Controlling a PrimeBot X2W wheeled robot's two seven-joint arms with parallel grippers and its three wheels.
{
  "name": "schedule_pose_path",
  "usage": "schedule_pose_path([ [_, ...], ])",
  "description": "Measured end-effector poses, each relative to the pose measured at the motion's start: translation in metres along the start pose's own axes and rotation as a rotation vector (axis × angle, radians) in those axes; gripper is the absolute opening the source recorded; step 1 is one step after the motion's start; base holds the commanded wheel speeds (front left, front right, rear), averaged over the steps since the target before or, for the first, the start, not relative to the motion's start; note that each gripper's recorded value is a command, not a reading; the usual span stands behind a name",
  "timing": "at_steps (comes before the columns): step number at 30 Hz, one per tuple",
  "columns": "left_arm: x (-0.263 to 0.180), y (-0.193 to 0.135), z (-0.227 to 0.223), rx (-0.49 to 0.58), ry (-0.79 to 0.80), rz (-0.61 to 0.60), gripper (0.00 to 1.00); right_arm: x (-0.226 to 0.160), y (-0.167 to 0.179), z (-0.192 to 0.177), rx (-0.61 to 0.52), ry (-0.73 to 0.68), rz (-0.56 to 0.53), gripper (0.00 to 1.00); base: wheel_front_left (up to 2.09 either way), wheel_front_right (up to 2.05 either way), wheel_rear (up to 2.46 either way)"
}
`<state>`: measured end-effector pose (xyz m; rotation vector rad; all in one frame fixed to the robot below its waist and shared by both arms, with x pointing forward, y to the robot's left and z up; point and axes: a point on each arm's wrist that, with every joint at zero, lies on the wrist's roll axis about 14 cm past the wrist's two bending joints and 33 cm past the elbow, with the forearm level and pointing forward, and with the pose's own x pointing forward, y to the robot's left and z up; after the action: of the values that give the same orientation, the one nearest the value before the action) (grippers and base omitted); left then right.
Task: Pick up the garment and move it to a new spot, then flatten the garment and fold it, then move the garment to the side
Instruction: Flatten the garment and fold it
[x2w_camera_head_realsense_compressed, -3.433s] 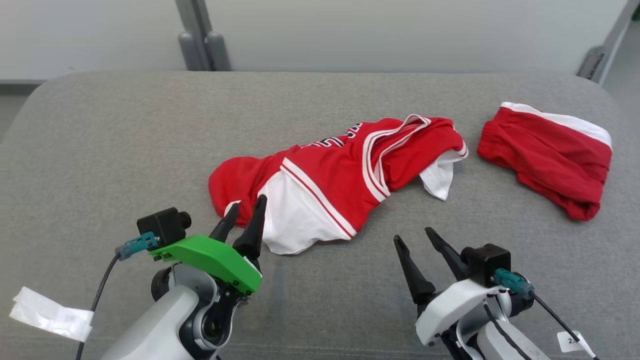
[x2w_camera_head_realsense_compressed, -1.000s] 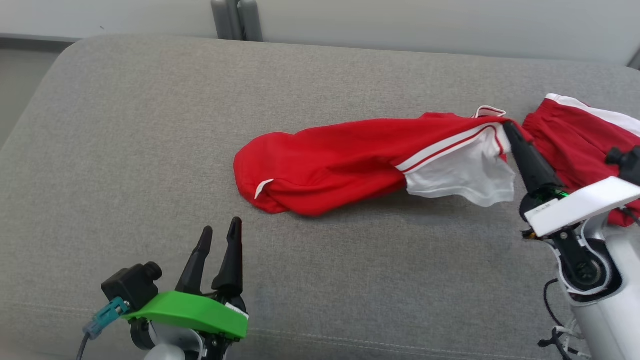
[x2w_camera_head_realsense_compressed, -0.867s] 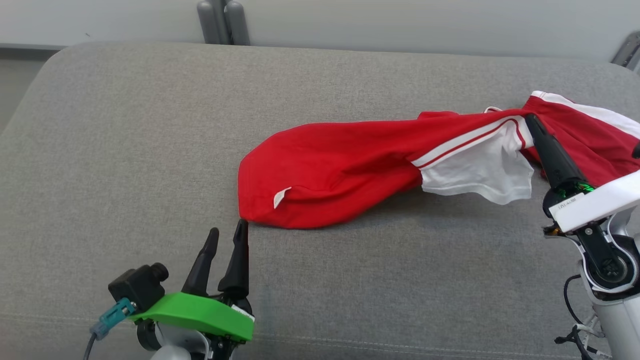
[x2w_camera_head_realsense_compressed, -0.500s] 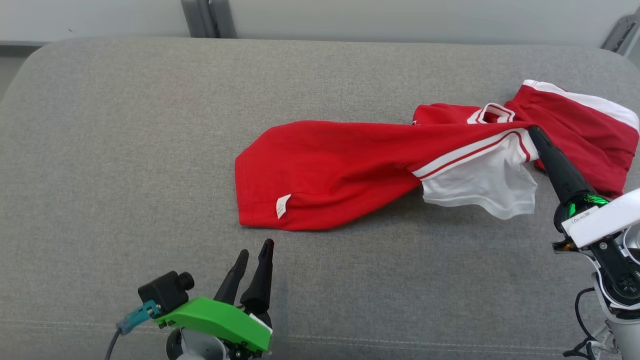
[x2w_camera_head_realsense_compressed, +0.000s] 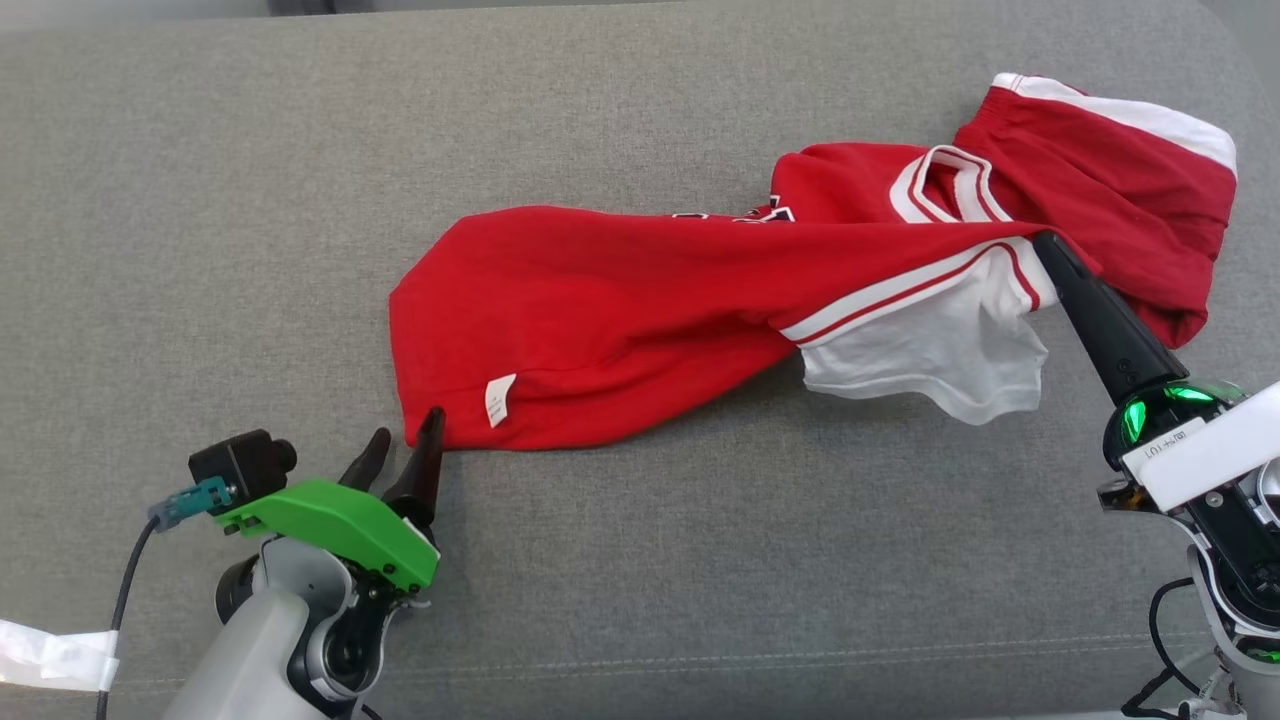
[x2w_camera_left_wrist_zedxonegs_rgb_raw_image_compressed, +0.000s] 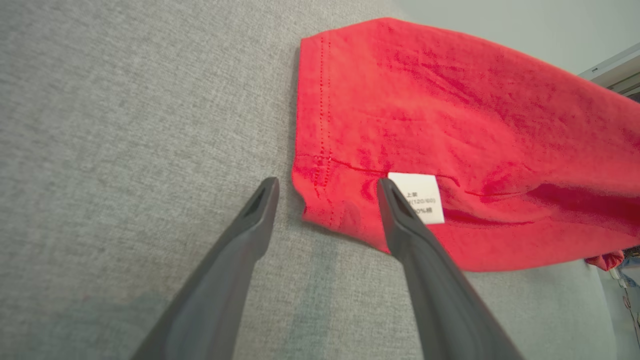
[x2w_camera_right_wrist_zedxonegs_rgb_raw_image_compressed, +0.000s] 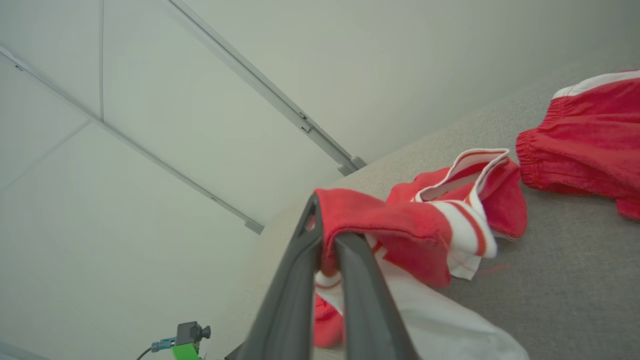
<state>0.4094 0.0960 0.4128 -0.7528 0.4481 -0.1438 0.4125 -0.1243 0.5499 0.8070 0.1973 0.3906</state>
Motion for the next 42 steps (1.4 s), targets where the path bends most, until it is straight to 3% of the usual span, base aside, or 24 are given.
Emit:
schedule_pose_path([
  [11,0.029,0.01,-0.01,0.029,0.074,-0.026,1.0,-0.004,-0.022,-0.003,0.023,0.006,-0.079,0.0,0.0,0.0,0.0],
  [22,0.031,0.01,-0.01,0.03,0.06,-0.033,1.0,-0.004,-0.021,-0.007,0.029,0.013,-0.079,0.0,0.0,0.0,0.0],
  [23,0.03,0.01,-0.011,0.03,0.061,-0.034,0.89,-0.004,-0.02,-0.007,0.029,0.013,-0.077,0.0,0.0,0.0,0.0],
  [25,0.028,0.012,-0.011,0.033,0.064,-0.027,0.4,-0.004,-0.019,-0.007,0.03,0.014,-0.075,0.0,0.0,0.0,0.0],
  [27,0.026,0.015,-0.012,0.035,0.066,-0.021,0.33,-0.005,-0.019,-0.01,0.034,0.019,-0.075,0.0,0.0,0.0,0.0],
  [29,0.025,0.017,-0.011,0.035,0.064,-0.012,0.15,-0.005,-0.017,-0.012,0.037,0.025,-0.072,0.0,0.0,0.0,0.0],
  [30,0.024,0.018,-0.011,0.035,0.06,-0.009,0.0,-0.005,-0.017,-0.012,0.038,0.025,-0.07,0.0,0.0,0.0,0.0],
  [36,0.024,0.013,-0.008,0.028,0.042,-0.025,0.0,-0.005,-0.014,-0.012,0.037,0.025,-0.063,0.0,0.0,0.0,0.0],
  [42,0.026,-0.004,0.024,0.017,-0.082,-0.075,0.0,-0.007,-0.013,-0.013,0.038,0.024,-0.064,0.0,0.0,0.0,0.0],
])
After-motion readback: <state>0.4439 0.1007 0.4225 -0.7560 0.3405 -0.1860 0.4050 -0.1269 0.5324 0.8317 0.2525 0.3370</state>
